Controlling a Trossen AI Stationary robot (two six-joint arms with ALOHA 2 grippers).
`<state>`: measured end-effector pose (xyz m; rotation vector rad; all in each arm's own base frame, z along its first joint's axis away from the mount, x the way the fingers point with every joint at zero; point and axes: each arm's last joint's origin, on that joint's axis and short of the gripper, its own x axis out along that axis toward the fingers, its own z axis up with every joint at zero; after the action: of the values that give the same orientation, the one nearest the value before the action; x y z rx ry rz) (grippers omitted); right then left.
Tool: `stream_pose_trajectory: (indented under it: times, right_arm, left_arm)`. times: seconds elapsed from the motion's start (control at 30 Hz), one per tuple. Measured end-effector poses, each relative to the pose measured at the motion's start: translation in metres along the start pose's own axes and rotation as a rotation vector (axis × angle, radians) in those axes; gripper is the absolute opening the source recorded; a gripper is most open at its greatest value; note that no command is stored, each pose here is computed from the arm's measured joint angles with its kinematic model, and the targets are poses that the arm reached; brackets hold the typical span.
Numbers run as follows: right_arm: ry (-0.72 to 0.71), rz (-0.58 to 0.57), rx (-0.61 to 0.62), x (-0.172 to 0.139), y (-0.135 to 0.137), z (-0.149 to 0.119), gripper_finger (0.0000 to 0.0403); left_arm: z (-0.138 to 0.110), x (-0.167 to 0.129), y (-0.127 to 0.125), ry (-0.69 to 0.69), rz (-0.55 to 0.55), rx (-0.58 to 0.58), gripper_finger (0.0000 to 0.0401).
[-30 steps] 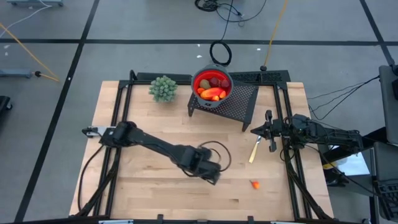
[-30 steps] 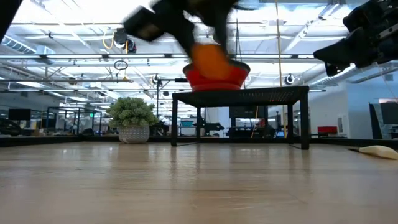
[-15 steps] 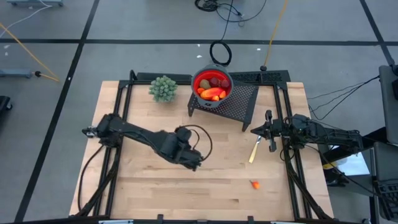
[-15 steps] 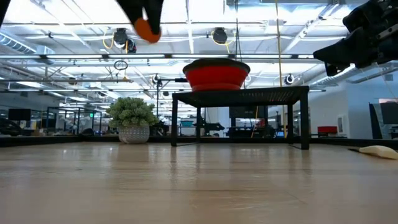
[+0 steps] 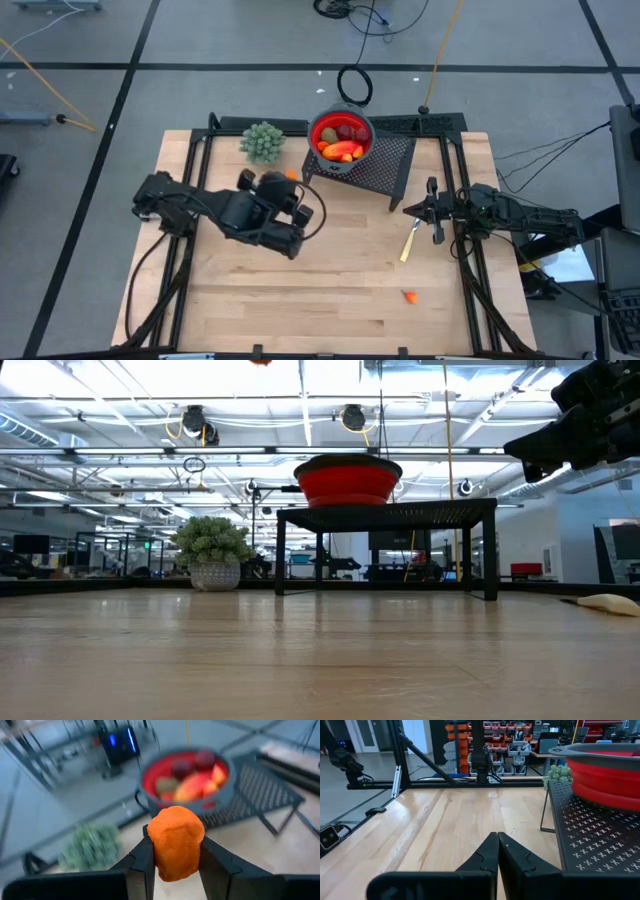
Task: Pick & Place Fruit
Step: Put the tangerine into the red strainer bowl
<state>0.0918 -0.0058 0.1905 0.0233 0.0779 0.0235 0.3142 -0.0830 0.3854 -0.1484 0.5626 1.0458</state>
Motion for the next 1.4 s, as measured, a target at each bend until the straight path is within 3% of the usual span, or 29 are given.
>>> stream_pose_trajectory:
  times: [0.23, 0.67, 0.9, 1.4]
  right_arm:
    - [0.000, 0.000, -0.004, 0.000, 0.000, 0.000, 0.0000]
    - [0.000, -0.001, -0.064, 0.000, 0.000, 0.000, 0.0000]
    - [0.000, -0.001, -0.064, 0.000, 0.000, 0.000, 0.0000]
    - [0.000, -0.053, -0.062, 0.000, -0.002, 0.000, 0.0000]
  left_arm:
    - [0.011, -0.007, 0.015, -0.121, 0.038, 0.055, 0.0108]
    - [0.024, 0.002, 0.032, -0.091, 0.066, 0.096, 0.0108]
    - [0.007, 0.024, 0.023, -0.026, 0.065, 0.105, 0.0108]
    - [-0.017, 0.044, 0.035, -0.016, -0.190, 0.021, 0.0108]
